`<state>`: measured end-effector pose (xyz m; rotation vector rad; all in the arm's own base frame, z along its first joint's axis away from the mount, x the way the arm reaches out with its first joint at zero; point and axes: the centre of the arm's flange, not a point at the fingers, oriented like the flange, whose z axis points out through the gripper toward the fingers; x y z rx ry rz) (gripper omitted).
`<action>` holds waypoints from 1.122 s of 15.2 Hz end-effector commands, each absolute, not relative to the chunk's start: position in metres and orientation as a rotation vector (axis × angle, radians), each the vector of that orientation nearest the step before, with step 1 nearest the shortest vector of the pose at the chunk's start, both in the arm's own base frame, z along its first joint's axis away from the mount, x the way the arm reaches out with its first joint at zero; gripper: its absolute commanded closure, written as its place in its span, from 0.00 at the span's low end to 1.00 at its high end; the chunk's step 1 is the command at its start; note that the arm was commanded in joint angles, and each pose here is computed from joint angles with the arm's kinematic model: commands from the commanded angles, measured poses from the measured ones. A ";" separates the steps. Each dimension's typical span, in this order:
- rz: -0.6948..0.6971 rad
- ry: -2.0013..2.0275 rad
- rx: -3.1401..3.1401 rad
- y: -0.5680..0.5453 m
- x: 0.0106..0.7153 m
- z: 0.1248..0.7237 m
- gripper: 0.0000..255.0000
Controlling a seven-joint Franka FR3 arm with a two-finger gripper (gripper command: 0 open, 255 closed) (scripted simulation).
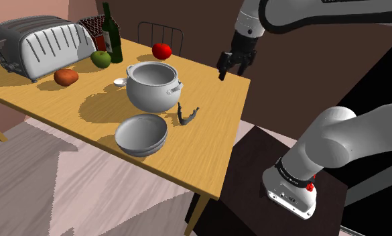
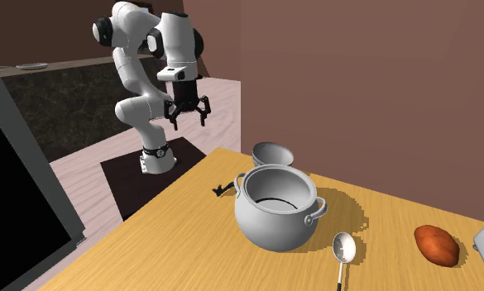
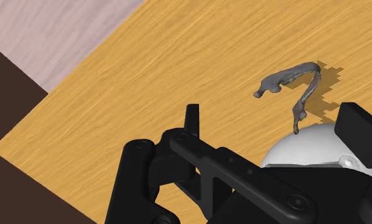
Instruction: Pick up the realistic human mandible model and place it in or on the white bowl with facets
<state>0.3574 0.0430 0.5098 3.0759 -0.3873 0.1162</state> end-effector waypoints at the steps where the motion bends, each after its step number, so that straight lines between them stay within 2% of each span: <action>1: 0.128 -0.427 3.070 0.058 0.366 0.488 0.00; 17: 0.192 -0.717 3.000 0.160 0.455 0.325 0.00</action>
